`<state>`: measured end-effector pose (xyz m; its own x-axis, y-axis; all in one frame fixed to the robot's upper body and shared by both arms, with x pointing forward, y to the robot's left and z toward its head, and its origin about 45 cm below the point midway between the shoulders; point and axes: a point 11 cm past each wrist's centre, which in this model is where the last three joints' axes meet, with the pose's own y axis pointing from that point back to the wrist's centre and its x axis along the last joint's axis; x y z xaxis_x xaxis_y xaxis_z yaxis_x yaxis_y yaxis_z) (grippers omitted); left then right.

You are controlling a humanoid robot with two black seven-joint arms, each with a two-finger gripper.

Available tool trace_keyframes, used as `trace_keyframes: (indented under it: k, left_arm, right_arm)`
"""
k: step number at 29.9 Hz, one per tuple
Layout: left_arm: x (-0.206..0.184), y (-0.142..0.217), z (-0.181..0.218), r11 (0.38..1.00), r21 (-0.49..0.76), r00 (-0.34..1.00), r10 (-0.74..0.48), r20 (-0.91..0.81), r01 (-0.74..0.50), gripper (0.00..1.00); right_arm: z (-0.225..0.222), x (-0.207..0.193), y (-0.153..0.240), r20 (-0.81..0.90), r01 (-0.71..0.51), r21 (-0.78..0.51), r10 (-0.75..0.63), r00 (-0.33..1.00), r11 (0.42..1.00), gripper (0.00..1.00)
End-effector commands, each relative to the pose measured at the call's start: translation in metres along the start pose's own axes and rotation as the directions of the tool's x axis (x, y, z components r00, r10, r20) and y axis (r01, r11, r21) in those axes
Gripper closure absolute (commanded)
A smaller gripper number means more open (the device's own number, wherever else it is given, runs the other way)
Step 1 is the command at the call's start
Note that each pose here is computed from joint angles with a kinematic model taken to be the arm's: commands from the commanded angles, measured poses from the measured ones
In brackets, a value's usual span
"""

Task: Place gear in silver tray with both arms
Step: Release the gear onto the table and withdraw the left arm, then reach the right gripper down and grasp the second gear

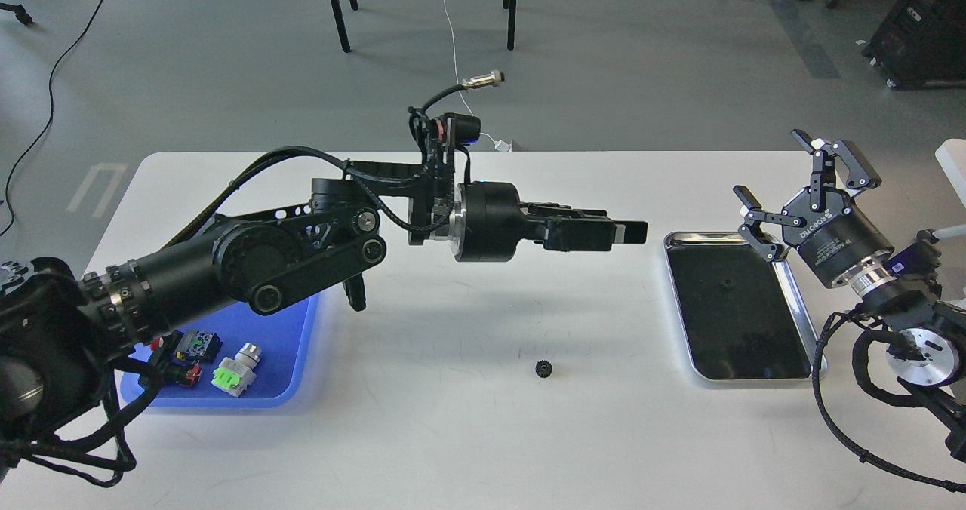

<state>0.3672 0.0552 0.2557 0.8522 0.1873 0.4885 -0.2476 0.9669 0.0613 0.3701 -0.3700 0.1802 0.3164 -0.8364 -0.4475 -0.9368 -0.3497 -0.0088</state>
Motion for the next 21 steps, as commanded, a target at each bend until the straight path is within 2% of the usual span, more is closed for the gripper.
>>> trace_keyframes:
  k: [1,3,4,5,6,10,13,17,19,21]
  left_arm:
    - [0.012,0.062,-0.039,0.936,0.053,0.886,0.348,-0.308,-0.349,0.02]
    - [0.012,0.083,-0.051,0.901,0.082,0.834,0.427,-0.351,-0.427,0.02]
    - [0.012,0.083,-0.051,0.9,0.082,0.833,0.427,-0.351,-0.427,0.02]
    - [0.01,0.117,-0.069,0.822,0.125,0.727,0.553,-0.408,-0.555,0.02]
    - [0.007,0.129,-0.075,0.795,0.145,0.689,0.588,-0.424,-0.589,0.02]
    - [0.002,0.164,-0.089,0.708,0.194,0.58,0.679,-0.45,-0.679,0.02]
    - [-0.002,0.183,-0.096,0.664,0.222,0.525,0.718,-0.457,-0.714,0.02]
    - [-0.004,0.21,-0.102,0.593,0.25,0.44,0.766,-0.469,-0.766,0.02]
    - [-0.007,0.222,-0.106,0.557,0.273,0.387,0.783,-0.486,-0.784,0.02]
    - [-0.01,0.226,-0.109,0.556,0.295,0.366,0.781,-0.506,-0.777,0.02]
  right_arm:
    - [0.002,-0.023,-0.008,-0.036,0.09,-0.026,-0.091,0.995,0.996,0.01]
    - [0.002,-0.032,-0.011,-0.062,0.126,-0.042,-0.129,0.99,0.991,0.01]
    - [0.002,-0.032,-0.011,-0.062,0.126,-0.042,-0.129,0.99,0.991,0.01]
    - [-0.004,-0.048,-0.017,-0.152,0.204,-0.08,-0.214,0.965,0.976,0.01]
    - [-0.003,-0.057,-0.021,-0.198,0.245,-0.109,-0.263,0.944,0.963,0.01]
    - [0.008,-0.097,-0.038,-0.383,0.394,-0.306,-0.491,0.783,0.867,0.01]
    - [0.008,-0.119,-0.05,-0.45,0.447,-0.409,-0.602,0.659,0.795,0.01]
    - [0.006,-0.159,-0.064,-0.511,0.485,-0.588,-0.762,0.398,0.648,0.01]
    - [0.011,-0.177,-0.065,-0.511,0.467,-0.693,-0.831,0.221,0.55,0.01]
    - [0.027,-0.194,-0.059,-0.458,0.427,-0.797,-0.888,0.033,0.427,0.01]
